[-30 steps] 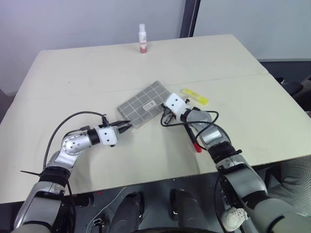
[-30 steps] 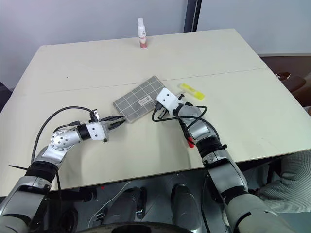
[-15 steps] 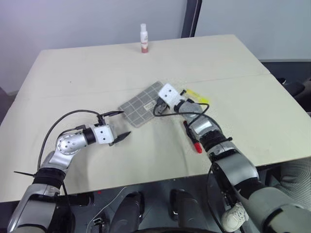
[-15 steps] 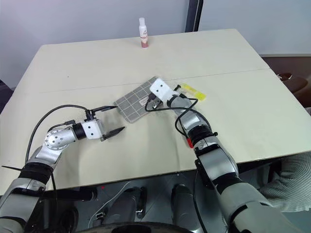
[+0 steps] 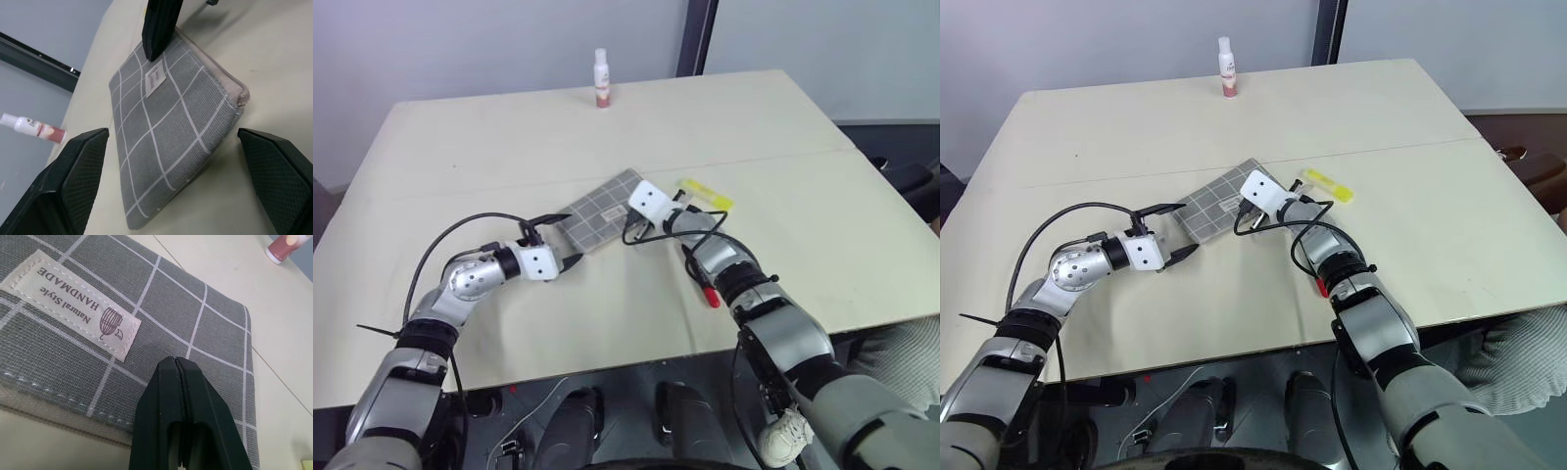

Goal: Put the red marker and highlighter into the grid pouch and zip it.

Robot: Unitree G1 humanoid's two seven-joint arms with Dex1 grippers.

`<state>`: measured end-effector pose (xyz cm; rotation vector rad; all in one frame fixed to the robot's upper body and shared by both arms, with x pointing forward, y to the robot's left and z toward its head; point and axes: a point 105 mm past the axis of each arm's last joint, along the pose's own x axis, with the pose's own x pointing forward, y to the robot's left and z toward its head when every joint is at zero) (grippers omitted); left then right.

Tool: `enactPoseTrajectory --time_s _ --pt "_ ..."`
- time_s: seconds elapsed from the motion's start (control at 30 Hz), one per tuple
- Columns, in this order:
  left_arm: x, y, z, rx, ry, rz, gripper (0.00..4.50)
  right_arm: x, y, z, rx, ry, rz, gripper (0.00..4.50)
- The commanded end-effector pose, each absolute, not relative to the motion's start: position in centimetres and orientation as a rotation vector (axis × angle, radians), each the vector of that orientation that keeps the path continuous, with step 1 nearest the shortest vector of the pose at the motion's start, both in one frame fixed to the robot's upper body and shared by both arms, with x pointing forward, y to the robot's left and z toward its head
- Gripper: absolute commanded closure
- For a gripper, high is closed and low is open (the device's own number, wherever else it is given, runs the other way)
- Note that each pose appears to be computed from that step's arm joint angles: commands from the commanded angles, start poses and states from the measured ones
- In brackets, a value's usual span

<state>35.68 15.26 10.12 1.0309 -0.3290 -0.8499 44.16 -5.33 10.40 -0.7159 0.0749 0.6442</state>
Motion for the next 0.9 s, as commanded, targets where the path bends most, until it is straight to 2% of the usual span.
enactPoseTrajectory --time_s 0.03,0.23,0.63,0.73,0.9 --pt "35.9 14.9 9.9 1.021 -0.329 -0.853 1.33 44.2 -4.9 11.4 -0.713 0.039 0.653 4.5" --pt "36.0 13.8 9.4 0.999 -0.328 -0.877 4.47 44.1 -4.9 11.5 -0.713 0.032 0.657 4.5" --pt "36.0 14.6 9.4 0.943 -0.307 -0.866 4.47 43.9 -4.8 12.6 -0.677 -0.008 0.676 4.5" --pt "36.0 14.6 9.6 0.912 -0.309 -0.86 4.5 43.4 -4.3 14.0 -0.564 -0.058 0.71 3.62" --pt "35.6 15.1 10.5 0.882 -0.332 -0.844 4.5 41.8 -5.2 16.1 -0.403 -0.1 0.734 1.09"
